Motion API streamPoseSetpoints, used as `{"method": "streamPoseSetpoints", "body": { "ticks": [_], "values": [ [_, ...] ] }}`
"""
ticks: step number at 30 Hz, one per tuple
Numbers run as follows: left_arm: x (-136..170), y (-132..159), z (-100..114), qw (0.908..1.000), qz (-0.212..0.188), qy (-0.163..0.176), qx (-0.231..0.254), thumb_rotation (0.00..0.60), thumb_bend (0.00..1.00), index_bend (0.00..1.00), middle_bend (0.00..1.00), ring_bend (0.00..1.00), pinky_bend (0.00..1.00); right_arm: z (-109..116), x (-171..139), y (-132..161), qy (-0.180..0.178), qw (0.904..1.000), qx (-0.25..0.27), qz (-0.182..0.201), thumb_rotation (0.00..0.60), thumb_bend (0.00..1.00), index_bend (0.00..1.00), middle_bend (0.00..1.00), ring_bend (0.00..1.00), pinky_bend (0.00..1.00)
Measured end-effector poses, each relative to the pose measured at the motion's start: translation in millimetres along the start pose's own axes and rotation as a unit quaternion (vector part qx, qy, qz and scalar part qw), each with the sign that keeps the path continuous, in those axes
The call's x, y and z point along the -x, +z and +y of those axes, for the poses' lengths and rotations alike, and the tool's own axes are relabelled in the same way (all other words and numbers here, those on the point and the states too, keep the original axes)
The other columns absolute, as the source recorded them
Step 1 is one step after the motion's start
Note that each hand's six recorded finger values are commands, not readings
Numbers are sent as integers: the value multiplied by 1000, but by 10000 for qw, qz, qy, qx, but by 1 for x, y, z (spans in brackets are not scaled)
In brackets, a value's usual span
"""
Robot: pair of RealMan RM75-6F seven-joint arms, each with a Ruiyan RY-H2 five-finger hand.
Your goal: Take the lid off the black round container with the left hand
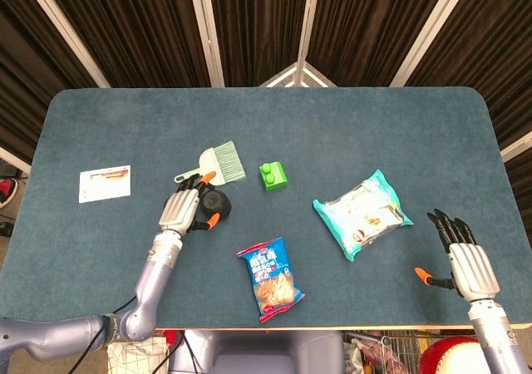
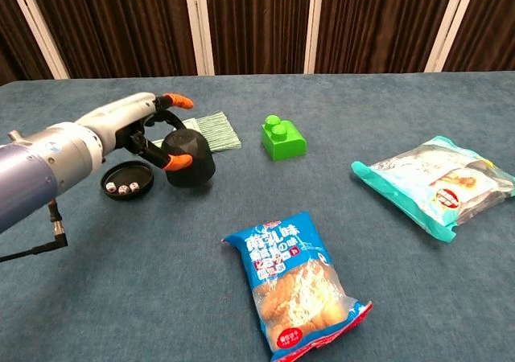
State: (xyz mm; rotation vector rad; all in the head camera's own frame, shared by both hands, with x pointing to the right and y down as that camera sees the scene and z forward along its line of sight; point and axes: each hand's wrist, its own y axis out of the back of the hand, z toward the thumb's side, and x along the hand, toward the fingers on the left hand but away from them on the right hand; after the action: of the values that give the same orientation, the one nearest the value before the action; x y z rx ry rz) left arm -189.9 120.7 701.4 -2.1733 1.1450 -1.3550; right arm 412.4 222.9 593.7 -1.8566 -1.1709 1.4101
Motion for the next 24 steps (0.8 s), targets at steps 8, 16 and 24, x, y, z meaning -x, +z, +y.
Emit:
{"method": "streamPoseSetpoints", "body": {
  "ticks": [8,16,24],
  "values": [
    [-5,-5,-18,9998,38,-170,-53,600,467,99,113,0,0,0,1,0,19,10000,17,14,600,209,0,33,106,36],
    [0,-1,-16,9990,-148,-310,-274,600,278,38,0,0,0,1,1,2,32,10000,0,34,600,209,0,33,106,36],
    [18,12,6,9988,-398,-153,-260,600,290,0,0,0,0,-2,0,2,31,10000,-26,40,600,209,0,33,106,36]
  ]
}}
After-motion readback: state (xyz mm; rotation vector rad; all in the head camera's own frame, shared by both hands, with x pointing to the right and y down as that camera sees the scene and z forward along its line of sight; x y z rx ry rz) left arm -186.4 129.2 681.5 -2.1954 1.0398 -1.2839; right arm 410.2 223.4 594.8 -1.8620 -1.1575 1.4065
